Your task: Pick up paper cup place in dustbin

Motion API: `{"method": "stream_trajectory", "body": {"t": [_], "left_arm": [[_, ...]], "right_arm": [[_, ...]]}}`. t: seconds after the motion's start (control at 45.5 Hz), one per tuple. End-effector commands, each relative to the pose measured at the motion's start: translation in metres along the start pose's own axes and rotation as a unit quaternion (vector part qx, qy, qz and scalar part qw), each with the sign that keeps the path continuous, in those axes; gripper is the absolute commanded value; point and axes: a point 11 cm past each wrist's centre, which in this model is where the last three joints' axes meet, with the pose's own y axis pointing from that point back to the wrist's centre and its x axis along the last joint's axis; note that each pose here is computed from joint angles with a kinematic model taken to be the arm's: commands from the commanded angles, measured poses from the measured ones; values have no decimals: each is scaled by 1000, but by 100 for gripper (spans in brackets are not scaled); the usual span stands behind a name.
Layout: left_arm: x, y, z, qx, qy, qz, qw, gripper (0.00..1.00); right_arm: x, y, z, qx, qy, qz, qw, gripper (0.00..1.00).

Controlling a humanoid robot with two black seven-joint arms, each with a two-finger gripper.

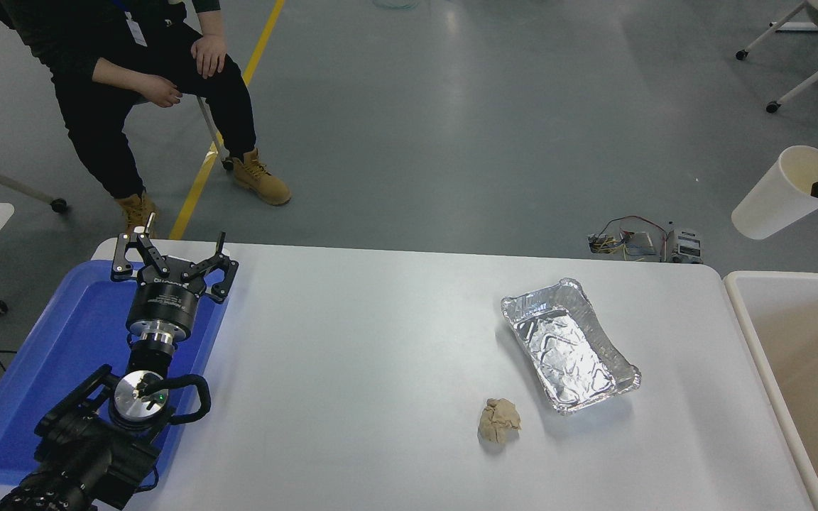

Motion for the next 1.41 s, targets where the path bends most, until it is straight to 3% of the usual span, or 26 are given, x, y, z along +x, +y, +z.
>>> {"method": "stream_trajectory", "body": {"t": [0.0,0.33,0.681,1.099,1.385], "left_arm": [[0,0,0,0,0,-1,1000,100],[0,0,0,0,0,0,1000,100],[0,0,0,0,0,0,1000,100],[0,0,0,0,0,0,1000,100],[0,0,0,0,0,0,1000,100]], "right_arm": [[-2,5,1,3,1,-3,1000,0],[-4,-2,10,-12,2,-2,1000,0],[-15,-49,104,-146,6,75,986,0],[-65,-109,156,-208,13,159,965,0],[-126,-149,170,-226,-11,186,956,0]]}}
